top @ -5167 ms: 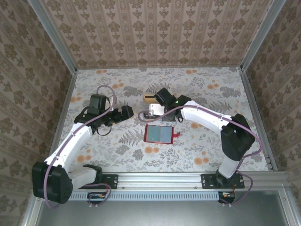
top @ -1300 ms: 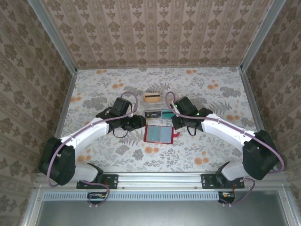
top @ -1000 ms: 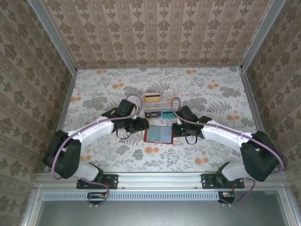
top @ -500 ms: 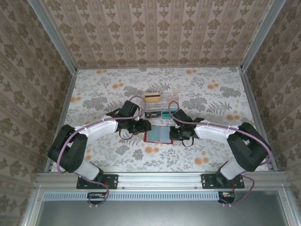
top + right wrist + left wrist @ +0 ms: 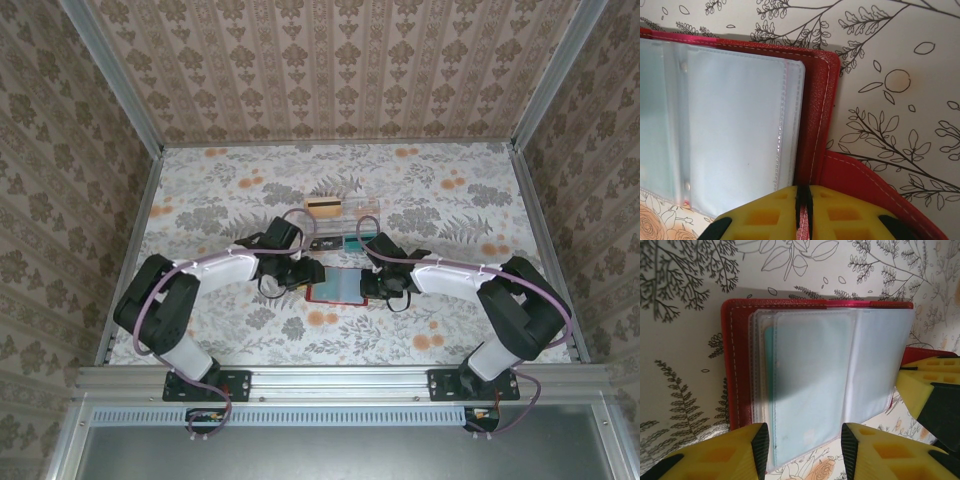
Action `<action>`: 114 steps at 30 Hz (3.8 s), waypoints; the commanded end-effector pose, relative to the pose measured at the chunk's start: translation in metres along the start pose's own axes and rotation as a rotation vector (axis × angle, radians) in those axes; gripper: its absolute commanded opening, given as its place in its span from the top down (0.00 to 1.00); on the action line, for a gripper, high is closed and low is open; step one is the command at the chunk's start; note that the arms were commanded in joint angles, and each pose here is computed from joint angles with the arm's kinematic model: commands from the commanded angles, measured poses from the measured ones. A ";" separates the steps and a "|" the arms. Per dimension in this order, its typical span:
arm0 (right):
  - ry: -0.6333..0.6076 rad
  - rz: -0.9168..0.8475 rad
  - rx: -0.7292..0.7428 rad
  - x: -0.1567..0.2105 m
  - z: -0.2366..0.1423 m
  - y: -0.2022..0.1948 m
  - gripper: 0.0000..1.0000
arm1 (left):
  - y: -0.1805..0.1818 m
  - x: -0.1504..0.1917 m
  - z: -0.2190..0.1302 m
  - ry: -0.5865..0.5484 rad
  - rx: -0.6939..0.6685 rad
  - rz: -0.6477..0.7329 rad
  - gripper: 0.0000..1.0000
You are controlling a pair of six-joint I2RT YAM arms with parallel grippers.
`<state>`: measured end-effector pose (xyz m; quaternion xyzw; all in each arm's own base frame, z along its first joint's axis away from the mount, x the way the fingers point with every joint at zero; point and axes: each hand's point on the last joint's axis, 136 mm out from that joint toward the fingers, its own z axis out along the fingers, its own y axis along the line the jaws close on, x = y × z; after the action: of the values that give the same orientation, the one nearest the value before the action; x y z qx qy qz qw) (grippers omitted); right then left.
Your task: Take the credit cards out of the card holder
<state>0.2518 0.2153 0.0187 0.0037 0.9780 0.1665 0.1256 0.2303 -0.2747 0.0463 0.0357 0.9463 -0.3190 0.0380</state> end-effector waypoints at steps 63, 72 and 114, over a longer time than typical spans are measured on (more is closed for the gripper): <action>-0.114 0.078 -0.249 -0.043 -0.039 0.072 0.82 | 0.014 -0.009 -0.015 0.022 -0.073 0.080 0.72; -0.041 0.144 -0.340 -0.038 -0.009 0.087 0.86 | 0.022 -0.006 0.005 0.061 -0.070 0.062 0.91; 0.054 0.244 -0.354 -0.020 0.026 0.070 0.87 | 0.027 0.006 0.022 0.115 -0.101 0.058 0.93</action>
<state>0.2778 0.2834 0.0234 0.0985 0.9332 0.3346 0.0868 0.2351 -0.2674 0.0236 0.0759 0.9555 -0.2848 0.0121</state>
